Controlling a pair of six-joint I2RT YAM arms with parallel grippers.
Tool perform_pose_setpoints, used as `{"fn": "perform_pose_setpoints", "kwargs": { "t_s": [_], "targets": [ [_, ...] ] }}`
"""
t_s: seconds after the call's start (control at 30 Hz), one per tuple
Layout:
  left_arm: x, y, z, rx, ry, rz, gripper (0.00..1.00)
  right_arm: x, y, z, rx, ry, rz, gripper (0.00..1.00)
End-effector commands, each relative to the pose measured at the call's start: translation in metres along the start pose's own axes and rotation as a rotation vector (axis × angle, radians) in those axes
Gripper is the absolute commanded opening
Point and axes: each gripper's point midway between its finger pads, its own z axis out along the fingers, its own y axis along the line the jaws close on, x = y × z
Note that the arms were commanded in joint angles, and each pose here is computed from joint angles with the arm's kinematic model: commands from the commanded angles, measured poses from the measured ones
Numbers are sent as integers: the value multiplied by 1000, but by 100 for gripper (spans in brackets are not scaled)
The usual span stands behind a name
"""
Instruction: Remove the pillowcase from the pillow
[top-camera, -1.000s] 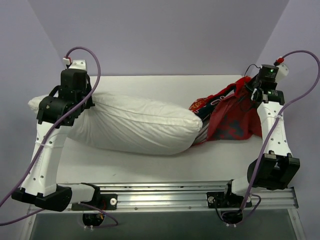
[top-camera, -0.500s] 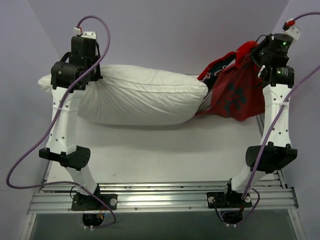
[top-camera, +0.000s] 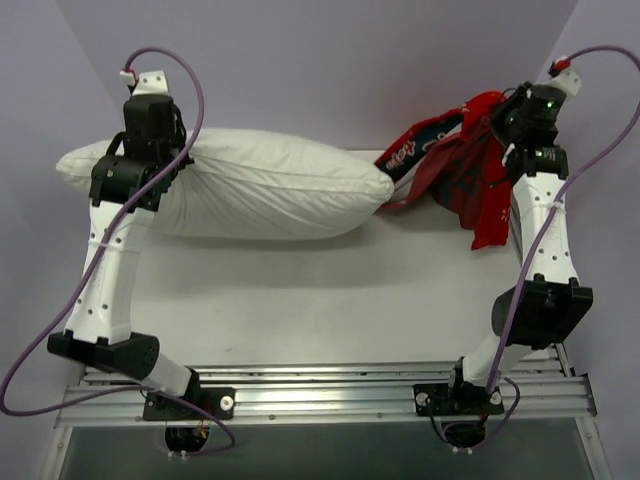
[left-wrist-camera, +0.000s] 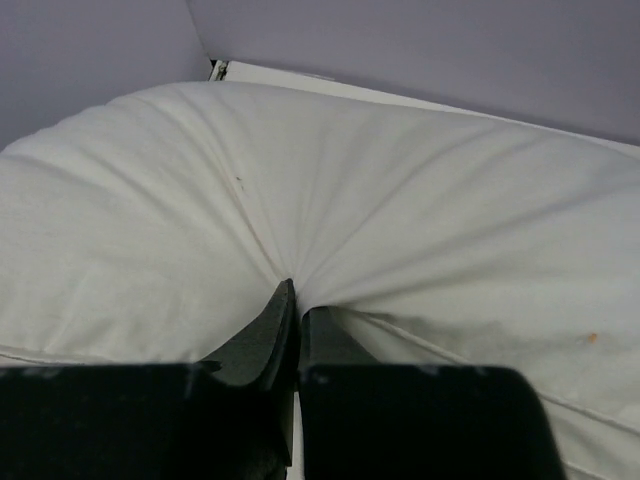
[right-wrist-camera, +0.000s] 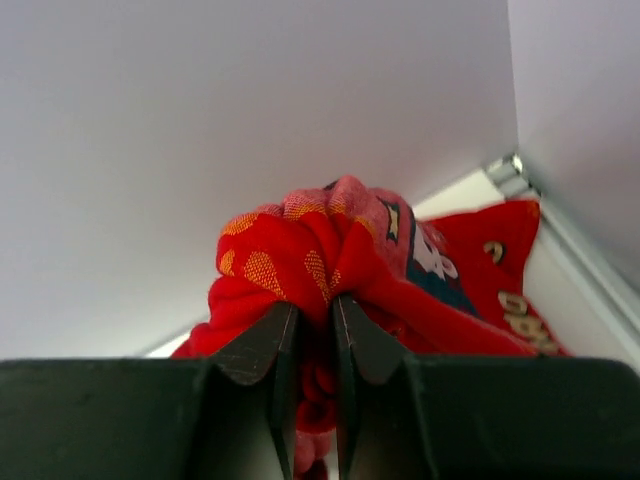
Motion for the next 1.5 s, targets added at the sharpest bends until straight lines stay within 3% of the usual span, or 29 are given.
{"fn": "perform_pose_setpoints", "kwargs": {
  "t_s": [0.0,0.03,0.1,0.13,0.17,0.33,0.5,0.63,0.67,0.73,0.87,1.07,1.27,1.33,1.47],
  "targets": [
    [-70,24,-48,12,-317,-224,2,-23,29,-34,-149,-92,33,0],
    [-35,17,-30,19,-231,-195,2,29,20,-31,-143,18,37,0],
    [-4,9,-37,91,-170,-222,2,61,23,-53,-169,81,53,0],
    [14,7,-37,105,-133,-228,2,106,8,-60,-134,172,50,0],
    [54,8,-26,91,-52,-205,2,119,18,-84,-152,203,74,0],
    [96,46,-72,50,-53,-284,2,195,16,-165,-186,361,127,0],
    [133,37,-93,157,62,-284,2,266,9,-263,-276,651,60,4],
    [176,22,-87,208,168,-329,2,293,-14,-308,-272,766,50,25],
    [186,17,-85,226,194,-342,2,298,-20,-316,-266,800,36,38],
    [221,1,-77,260,290,-375,2,304,-29,-322,-251,830,1,52],
    [260,-26,-65,310,361,-455,2,293,-39,-311,-189,761,-48,72],
    [290,-46,-40,231,366,-437,12,278,-35,-294,-166,682,-73,78],
    [275,-42,13,103,305,-415,16,243,-29,-278,-143,560,-119,81],
    [255,-37,28,85,278,-439,16,230,-30,-274,-126,523,-155,82],
    [229,-1,61,-52,233,-448,16,194,-30,-269,-88,411,-192,82]
  ]
}}
